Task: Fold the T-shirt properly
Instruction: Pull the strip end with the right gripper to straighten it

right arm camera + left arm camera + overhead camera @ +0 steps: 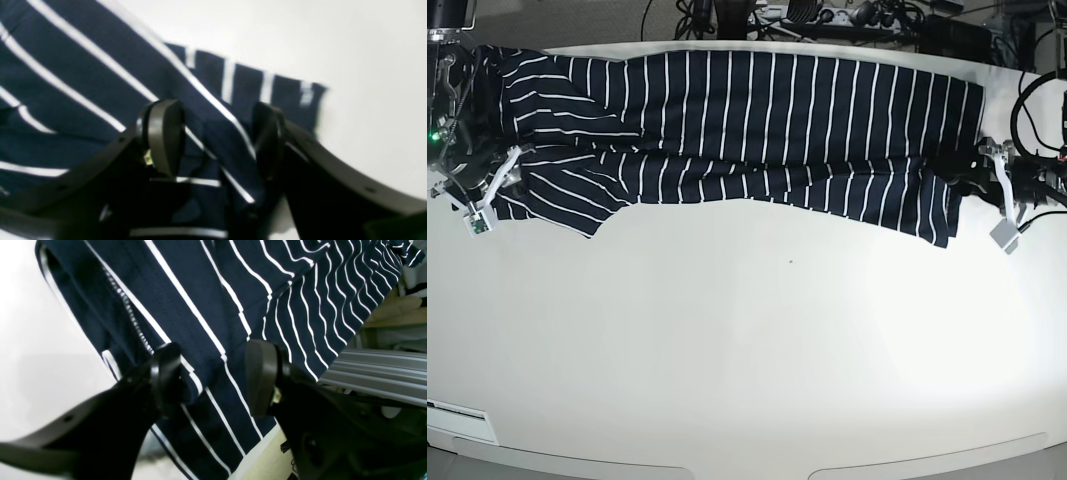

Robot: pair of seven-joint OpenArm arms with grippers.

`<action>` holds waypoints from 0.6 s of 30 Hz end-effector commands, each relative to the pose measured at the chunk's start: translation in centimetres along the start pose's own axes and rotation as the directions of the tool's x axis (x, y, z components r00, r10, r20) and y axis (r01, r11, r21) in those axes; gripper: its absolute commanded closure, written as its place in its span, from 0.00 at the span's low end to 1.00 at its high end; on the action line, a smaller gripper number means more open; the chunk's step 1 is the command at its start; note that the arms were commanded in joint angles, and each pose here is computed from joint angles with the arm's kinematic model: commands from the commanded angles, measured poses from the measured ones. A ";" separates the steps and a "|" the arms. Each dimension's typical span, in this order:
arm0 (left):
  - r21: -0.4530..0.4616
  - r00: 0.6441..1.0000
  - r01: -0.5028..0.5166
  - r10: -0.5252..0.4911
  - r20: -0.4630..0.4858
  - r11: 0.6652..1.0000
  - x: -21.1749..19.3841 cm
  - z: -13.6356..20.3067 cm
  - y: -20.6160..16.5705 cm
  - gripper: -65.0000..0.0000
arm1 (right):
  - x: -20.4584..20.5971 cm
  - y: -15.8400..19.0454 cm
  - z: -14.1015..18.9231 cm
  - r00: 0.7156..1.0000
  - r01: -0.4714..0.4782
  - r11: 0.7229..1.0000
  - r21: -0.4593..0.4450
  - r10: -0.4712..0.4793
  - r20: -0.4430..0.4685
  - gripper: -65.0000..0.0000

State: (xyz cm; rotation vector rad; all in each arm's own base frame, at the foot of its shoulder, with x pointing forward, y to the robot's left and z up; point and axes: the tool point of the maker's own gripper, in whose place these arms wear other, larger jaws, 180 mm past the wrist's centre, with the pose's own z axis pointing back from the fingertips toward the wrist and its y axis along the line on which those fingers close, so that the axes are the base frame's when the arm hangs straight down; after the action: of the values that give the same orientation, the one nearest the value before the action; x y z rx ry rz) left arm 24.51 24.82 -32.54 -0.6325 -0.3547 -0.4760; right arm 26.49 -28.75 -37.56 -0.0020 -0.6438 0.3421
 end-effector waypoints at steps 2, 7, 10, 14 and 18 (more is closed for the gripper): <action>0.018 0.999 0.033 -0.033 0.020 0.999 1.1 1.2 0.2 0.49 | 1.0 -0.4 0.3 0.999 -0.012 1.000 0.002 0.012 0.033 0.44; 0.018 0.999 0.032 -0.033 0.021 0.999 1.1 1.2 0.2 0.49 | 2.3 -0.5 0.3 0.996 -0.013 1.000 0.000 0.013 0.089 0.87; 0.018 0.999 0.032 -0.033 0.029 0.999 1.2 1.2 0.2 0.49 | 3.4 -1.0 0.5 0.994 -0.012 1.000 -0.016 0.014 0.110 1.00; 0.018 0.999 0.032 -0.033 0.036 0.999 1.4 1.2 0.2 0.49 | 5.2 0.3 1.4 0.988 -0.046 0.997 0.056 0.037 0.148 1.00; 0.019 0.999 0.034 -0.035 0.042 0.999 1.5 1.3 0.2 0.49 | 7.1 5.0 3.6 0.969 -0.166 0.952 0.257 0.109 0.219 1.00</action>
State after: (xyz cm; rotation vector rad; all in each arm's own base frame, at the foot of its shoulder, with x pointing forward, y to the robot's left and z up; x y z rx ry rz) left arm 24.79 24.74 -32.38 -0.6358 -0.3702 -0.4723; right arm 27.20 -21.91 -32.64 0.2667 -0.7388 0.5638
